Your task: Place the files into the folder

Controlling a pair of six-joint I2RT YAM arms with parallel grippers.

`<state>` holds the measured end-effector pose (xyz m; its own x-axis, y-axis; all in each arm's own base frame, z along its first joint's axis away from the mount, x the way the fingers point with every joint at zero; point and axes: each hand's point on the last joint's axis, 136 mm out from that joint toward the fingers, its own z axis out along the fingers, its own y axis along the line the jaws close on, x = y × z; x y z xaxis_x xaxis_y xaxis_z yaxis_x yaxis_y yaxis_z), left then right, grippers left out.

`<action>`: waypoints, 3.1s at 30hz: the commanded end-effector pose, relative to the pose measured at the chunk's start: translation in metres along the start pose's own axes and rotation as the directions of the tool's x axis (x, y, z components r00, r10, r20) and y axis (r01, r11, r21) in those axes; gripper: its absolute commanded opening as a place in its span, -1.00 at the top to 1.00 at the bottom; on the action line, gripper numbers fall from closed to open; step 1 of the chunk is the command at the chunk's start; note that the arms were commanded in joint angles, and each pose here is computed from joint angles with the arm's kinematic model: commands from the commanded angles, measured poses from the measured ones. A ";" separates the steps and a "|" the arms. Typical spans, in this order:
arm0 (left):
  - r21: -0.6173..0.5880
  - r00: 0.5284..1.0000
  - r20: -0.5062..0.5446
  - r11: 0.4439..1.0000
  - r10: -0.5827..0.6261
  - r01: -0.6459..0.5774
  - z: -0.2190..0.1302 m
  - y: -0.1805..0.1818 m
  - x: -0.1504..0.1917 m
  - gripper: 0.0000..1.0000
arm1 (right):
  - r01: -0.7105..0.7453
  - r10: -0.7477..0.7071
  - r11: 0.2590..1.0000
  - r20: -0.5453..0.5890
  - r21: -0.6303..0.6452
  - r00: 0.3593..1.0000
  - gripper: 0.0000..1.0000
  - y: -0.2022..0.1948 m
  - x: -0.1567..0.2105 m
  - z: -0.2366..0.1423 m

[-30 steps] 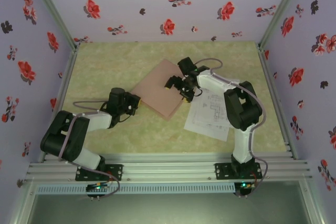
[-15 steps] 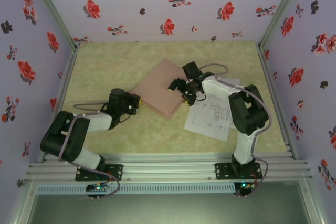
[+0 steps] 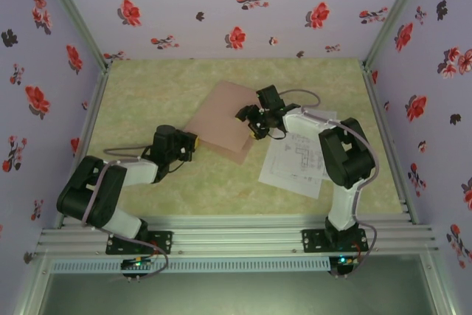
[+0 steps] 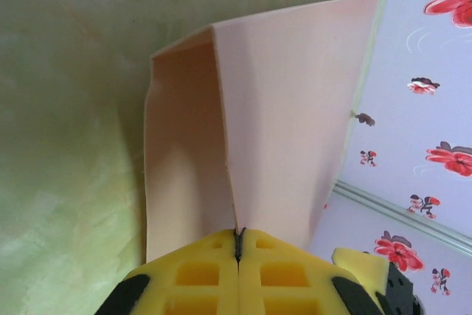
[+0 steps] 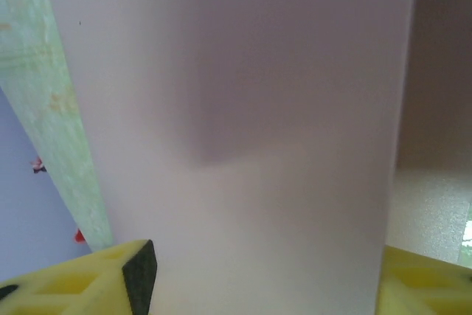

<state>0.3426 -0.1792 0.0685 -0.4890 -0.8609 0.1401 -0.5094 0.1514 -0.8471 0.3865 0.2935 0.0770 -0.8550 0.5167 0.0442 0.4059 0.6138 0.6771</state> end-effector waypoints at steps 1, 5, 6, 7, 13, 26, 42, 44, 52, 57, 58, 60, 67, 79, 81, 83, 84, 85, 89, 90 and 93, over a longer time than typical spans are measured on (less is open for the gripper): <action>0.030 1.000 -0.015 1.000 0.004 -0.004 -0.003 -0.006 0.006 1.00 | -0.002 0.003 0.999 0.019 -0.052 1.000 0.02 0.010 -0.005 -0.001; 0.024 1.000 -0.016 1.000 0.003 -0.003 -0.004 -0.004 0.007 1.00 | 0.002 -0.001 0.999 0.024 -0.049 1.000 0.61 0.011 -0.006 -0.001; 0.022 1.000 -0.017 1.000 0.006 -0.005 -0.004 -0.004 0.008 1.00 | 0.002 -0.001 0.999 0.024 -0.042 1.000 0.76 0.010 -0.006 -0.001; 0.020 1.000 -0.016 1.000 0.007 -0.007 -0.004 -0.003 0.007 1.00 | 0.007 -0.006 0.999 0.026 -0.031 1.000 1.00 0.009 -0.007 -0.001; -0.050 0.992 -0.004 0.991 0.126 -0.126 -0.030 -0.016 0.012 0.10 | 0.143 -0.147 0.984 0.029 0.106 0.989 1.00 0.012 -0.007 -0.016; -0.170 0.315 -0.014 0.308 0.949 -0.936 -0.122 -0.094 0.032 -0.49 | 0.241 -0.235 0.922 -0.057 0.304 0.970 1.00 0.054 0.009 -0.041; -0.132 -0.570 0.006 -0.564 0.822 -0.815 -0.049 -0.112 0.103 -0.98 | 0.166 -0.149 0.957 -0.088 0.240 0.985 1.00 0.081 0.023 -0.042; -0.122 -0.585 -0.007 -0.581 0.811 -0.805 -0.045 -0.109 0.107 -0.98 | 0.167 -0.152 0.958 -0.084 0.233 0.985 1.00 0.083 0.023 -0.045; -0.210 -0.569 -0.105 -0.578 0.815 -0.789 -0.020 -0.113 0.093 -0.77 | 0.160 -0.140 0.965 -0.106 0.207 0.984 1.00 0.088 0.033 -0.055; -0.229 -0.532 -0.126 -0.546 0.837 -0.806 -0.012 -0.113 0.092 0.19 | 0.144 -0.123 0.970 -0.118 0.197 0.985 1.00 0.086 0.037 -0.056; -0.228 -0.527 -0.121 -0.540 0.841 -0.810 -0.013 -0.113 0.093 0.47 | 0.141 -0.119 0.971 -0.122 0.191 0.985 1.00 0.087 0.038 -0.056; -0.224 -0.524 -0.106 -0.534 0.845 -0.815 -0.016 -0.114 0.098 0.91 | 0.143 -0.122 0.973 -0.124 0.181 0.985 1.00 0.089 0.039 -0.056; -0.265 -0.360 -0.068 -0.365 0.930 -0.893 -0.038 -0.109 0.091 1.00 | 0.221 -0.217 0.975 -0.088 0.035 0.972 -0.31 0.121 0.026 -0.076; -0.243 0.042 0.153 0.079 0.987 -0.967 -0.086 -0.102 0.072 1.00 | 0.130 -0.112 0.989 0.204 -0.074 0.973 -0.60 0.086 -0.025 -0.124; -0.238 0.100 0.175 0.141 0.979 -0.961 -0.093 -0.098 0.066 1.00 | 0.088 -0.084 0.996 0.123 -0.031 0.989 -0.37 0.067 -0.017 -0.096; -0.233 0.150 0.196 0.195 0.969 -0.953 -0.100 -0.094 0.061 1.00 | 0.088 -0.088 0.996 0.051 0.003 0.995 -0.07 0.054 -0.005 -0.064; -0.231 0.180 0.207 0.227 0.962 -0.946 -0.103 -0.092 0.057 1.00 | 0.100 -0.101 0.995 0.019 0.028 0.995 0.05 0.048 0.001 -0.045; -0.226 0.205 0.219 0.254 0.954 -0.940 -0.105 -0.091 0.054 1.00 | 0.118 -0.118 0.992 -0.006 0.049 0.993 0.14 0.045 0.007 -0.032; -0.224 0.297 0.252 0.354 0.921 -0.908 -0.117 -0.081 0.041 1.00 | 0.180 -0.159 0.961 -0.112 0.209 0.981 0.39 0.013 0.026 0.018; -0.230 0.318 0.261 0.379 0.911 -0.896 -0.120 -0.078 0.036 1.00 | 0.182 -0.155 0.952 -0.124 0.246 0.980 0.41 0.002 0.028 0.025; -0.290 0.375 0.287 0.453 0.882 -0.843 -0.136 -0.067 0.015 1.00 | 0.174 -0.133 0.925 -0.142 0.339 0.981 0.44 -0.028 0.029 0.035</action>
<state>0.2785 -0.1624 0.2050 -0.4245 -0.2200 -0.8783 0.1080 0.9508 -0.2903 0.3653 0.3262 0.0326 -0.9342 0.3505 0.0665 0.3418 0.8258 0.4486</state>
